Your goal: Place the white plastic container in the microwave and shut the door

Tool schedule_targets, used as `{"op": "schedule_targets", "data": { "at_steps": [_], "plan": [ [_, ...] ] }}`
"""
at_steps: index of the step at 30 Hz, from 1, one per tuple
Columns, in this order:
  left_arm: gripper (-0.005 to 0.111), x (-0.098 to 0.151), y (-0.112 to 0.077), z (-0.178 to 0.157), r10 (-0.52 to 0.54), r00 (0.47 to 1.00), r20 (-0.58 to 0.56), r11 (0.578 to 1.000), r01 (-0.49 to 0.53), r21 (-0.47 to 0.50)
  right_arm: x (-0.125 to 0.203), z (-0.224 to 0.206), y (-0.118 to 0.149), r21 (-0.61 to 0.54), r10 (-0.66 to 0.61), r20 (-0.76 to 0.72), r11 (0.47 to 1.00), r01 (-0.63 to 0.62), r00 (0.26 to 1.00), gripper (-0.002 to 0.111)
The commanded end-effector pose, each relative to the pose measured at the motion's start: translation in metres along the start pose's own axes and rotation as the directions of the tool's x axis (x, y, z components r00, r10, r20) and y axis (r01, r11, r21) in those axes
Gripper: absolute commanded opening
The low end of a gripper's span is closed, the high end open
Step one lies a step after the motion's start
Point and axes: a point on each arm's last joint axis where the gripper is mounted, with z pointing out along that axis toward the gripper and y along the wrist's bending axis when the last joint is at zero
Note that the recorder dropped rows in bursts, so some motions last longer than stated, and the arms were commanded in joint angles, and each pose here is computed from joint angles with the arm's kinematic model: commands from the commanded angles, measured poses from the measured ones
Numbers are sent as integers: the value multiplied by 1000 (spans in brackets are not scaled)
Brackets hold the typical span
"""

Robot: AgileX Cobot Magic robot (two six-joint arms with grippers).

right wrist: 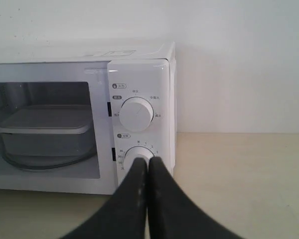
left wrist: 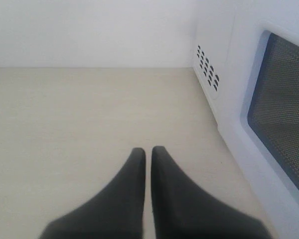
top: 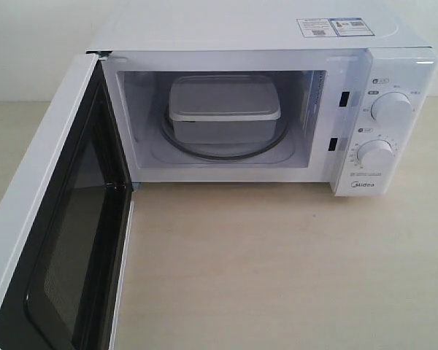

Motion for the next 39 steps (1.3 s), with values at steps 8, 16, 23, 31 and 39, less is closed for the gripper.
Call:
{"op": "schedule_targets", "data": {
  "at_steps": [8, 16, 23, 31, 39],
  "plan": [
    [4, 0, 0, 0, -2, 1000, 5, 1000, 2, -2, 0, 0, -1, 15, -36, 19, 999, 36, 999, 0],
    [4, 1, 0, 0, -2, 1000, 2, 1000, 2, -1, 11, -1, -3, 25, -101, -103, 994, 104, 989, 0],
    [4, 1, 0, 0, -2, 1000, 2, 1000, 2, -1, 18, -2, -5, 31, -116, -191, 992, 124, 975, 0],
    [4, 1, 0, 0, -2, 1000, 2, 1000, 2, -1, 25, -4, -5, 46, -55, -258, 997, 69, 965, 0],
    [4, 1, 0, 0, -2, 1000, 2, 1000, 2, -1, 25, -4, -5, 48, -48, -258, 997, 62, 965, 0]
  ]
}}
